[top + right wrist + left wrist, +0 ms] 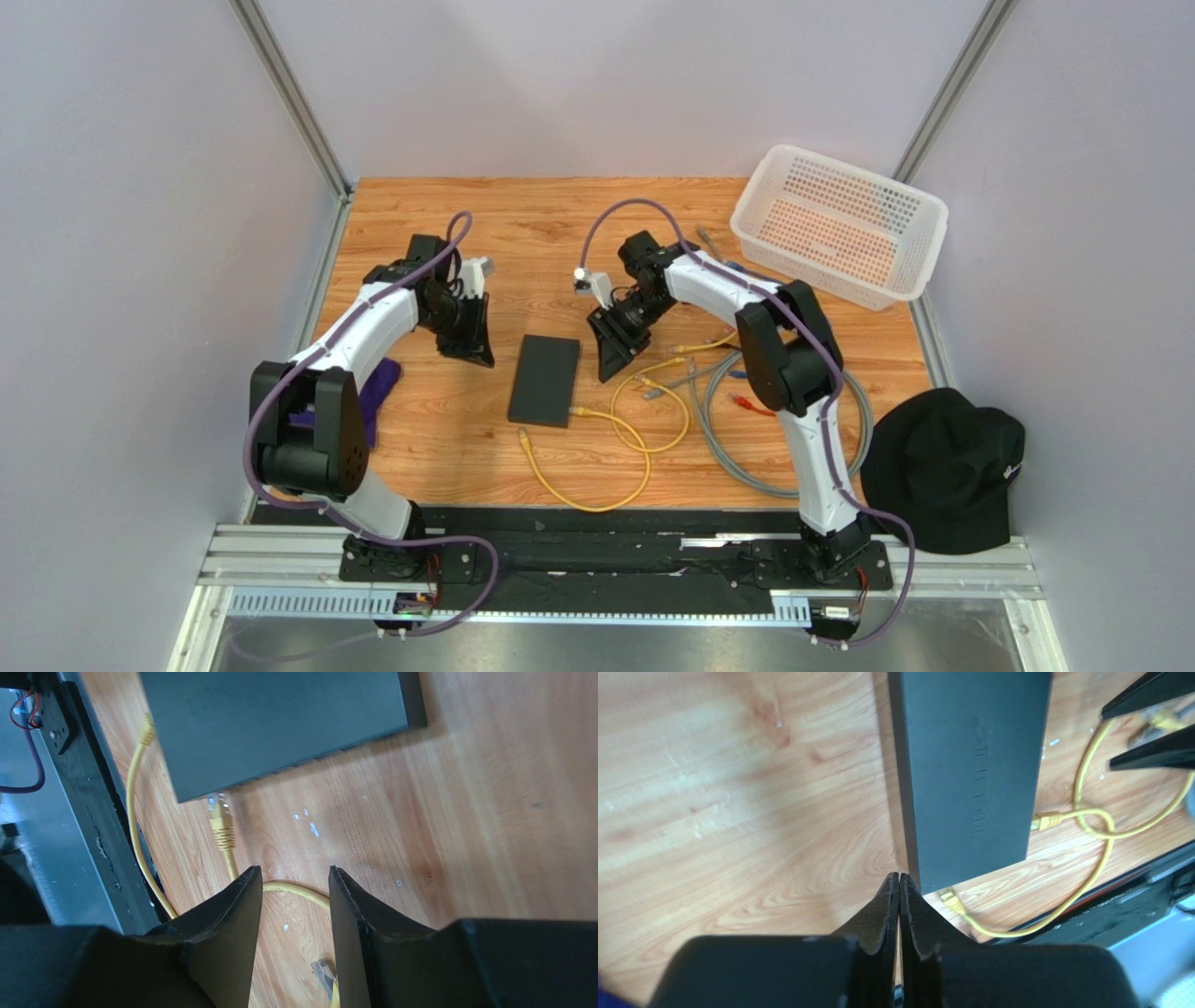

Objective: Pull the plug from the switch port

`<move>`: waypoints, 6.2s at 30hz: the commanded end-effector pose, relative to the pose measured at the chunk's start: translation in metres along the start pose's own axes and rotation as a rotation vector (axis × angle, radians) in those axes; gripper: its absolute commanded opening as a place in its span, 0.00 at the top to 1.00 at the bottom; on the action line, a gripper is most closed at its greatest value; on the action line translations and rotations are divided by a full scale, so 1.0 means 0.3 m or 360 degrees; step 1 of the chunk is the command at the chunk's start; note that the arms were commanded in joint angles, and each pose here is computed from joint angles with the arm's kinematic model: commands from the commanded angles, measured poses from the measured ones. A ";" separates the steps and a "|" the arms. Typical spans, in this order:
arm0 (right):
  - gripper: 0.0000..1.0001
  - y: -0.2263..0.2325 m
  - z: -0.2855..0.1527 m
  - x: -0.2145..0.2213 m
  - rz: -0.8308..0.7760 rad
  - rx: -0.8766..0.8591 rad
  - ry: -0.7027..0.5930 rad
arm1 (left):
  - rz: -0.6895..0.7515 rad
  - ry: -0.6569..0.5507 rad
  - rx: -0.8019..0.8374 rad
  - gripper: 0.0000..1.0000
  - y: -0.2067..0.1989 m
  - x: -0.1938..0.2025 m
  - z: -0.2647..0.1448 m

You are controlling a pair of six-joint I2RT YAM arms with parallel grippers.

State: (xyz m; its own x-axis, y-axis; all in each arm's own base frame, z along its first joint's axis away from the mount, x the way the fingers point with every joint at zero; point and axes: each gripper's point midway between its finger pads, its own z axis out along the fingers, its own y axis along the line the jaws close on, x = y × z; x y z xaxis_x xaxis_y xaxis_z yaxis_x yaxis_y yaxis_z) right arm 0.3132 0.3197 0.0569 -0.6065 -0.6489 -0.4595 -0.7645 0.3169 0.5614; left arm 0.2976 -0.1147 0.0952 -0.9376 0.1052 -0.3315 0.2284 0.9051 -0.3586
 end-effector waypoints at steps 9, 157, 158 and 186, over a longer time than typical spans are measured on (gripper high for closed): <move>0.60 -0.021 0.144 -0.063 0.0105 -0.0022 0.0064 | -0.0237 0.0292 0.0094 1.00 -0.001 0.184 0.135; 0.85 -0.137 0.172 0.165 0.0494 -0.0140 0.0300 | 0.0051 0.0346 0.0332 1.00 -0.112 0.032 0.264; 0.85 -0.147 0.178 0.172 0.0466 -0.0096 0.0323 | 0.0054 0.0346 0.0330 1.00 -0.111 0.031 0.263; 0.84 -0.004 0.157 0.283 0.0370 -0.0428 0.0567 | 0.0180 0.0472 0.0302 1.00 -0.177 0.073 0.328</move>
State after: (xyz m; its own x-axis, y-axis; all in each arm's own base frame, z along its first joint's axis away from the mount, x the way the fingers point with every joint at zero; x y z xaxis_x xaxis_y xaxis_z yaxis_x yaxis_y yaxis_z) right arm 0.2560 0.3304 0.0210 -0.7160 -0.6929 -0.0852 -0.3814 0.2861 0.8790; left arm 0.2794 -0.2156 0.0406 -0.9410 0.3203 -0.1090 0.3211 0.7440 -0.5860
